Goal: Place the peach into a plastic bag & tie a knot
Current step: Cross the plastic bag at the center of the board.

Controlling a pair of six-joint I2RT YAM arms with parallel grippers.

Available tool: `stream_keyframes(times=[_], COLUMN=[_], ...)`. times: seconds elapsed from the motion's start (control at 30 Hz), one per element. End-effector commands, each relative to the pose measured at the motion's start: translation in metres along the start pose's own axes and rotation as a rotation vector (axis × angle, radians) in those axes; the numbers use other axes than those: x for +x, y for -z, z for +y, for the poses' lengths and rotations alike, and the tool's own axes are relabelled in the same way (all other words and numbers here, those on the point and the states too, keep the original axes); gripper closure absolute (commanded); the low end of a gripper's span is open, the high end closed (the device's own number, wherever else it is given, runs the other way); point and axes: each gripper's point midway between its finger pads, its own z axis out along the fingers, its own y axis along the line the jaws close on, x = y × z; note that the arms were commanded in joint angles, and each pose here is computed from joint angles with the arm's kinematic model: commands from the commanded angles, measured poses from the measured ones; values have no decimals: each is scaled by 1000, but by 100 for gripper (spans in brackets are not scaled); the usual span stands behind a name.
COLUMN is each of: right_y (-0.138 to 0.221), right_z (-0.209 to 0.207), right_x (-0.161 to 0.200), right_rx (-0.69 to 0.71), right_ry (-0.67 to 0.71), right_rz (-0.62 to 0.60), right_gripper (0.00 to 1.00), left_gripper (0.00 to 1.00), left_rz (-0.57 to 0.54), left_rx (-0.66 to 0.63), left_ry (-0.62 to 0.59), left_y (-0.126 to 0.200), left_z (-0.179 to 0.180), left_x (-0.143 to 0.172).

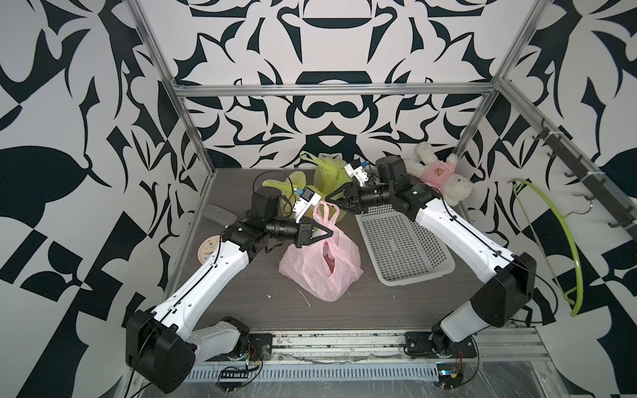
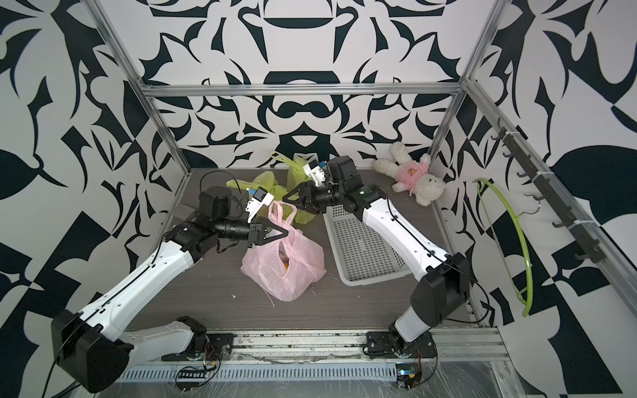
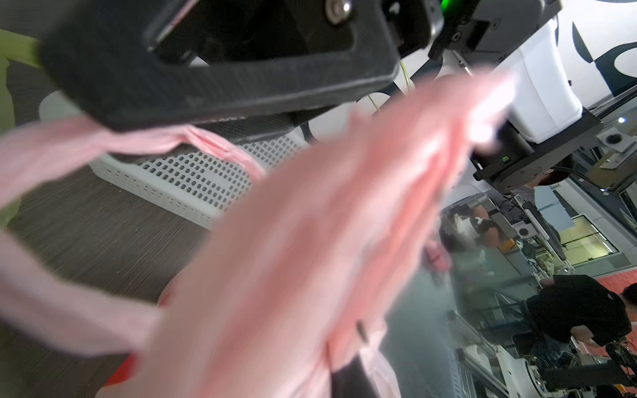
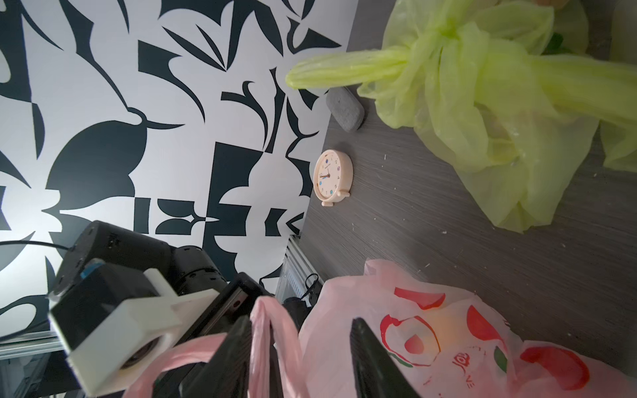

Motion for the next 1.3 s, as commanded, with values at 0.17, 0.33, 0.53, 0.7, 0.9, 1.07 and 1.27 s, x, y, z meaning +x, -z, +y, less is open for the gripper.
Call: stream_keyframes(times=[0.17, 0.33, 0.53, 0.7, 0.9, 1.07, 1.27], right_y=[7, 10, 18, 33, 48, 37, -4], right_z=[35, 40, 45, 51, 52, 48, 30], right_x=[3, 5, 4, 5, 14, 38, 75], right_rx=[-151, -157, -148, -100, -34, 16, 111], right_ry=[58, 71, 95, 145, 184, 197, 181], right_rz=[20, 15, -5, -47, -63, -35, -33], right_gripper=[64, 80, 100, 100, 100, 100, 100], left_gripper=[100, 100, 100, 100, 100, 100, 100], left_rz=[2, 5, 9, 3, -10, -113, -281], left_rx=[29, 26, 5, -61, -157, -318, -442], left_ry=[-28, -22, -22, 5, 63, 136, 170], left_y=[4, 4, 5, 8, 16, 32, 54], left_z=[-13, -12, -10, 8, 37, 76, 96], left_x=[-8, -7, -3, 5, 16, 6, -16])
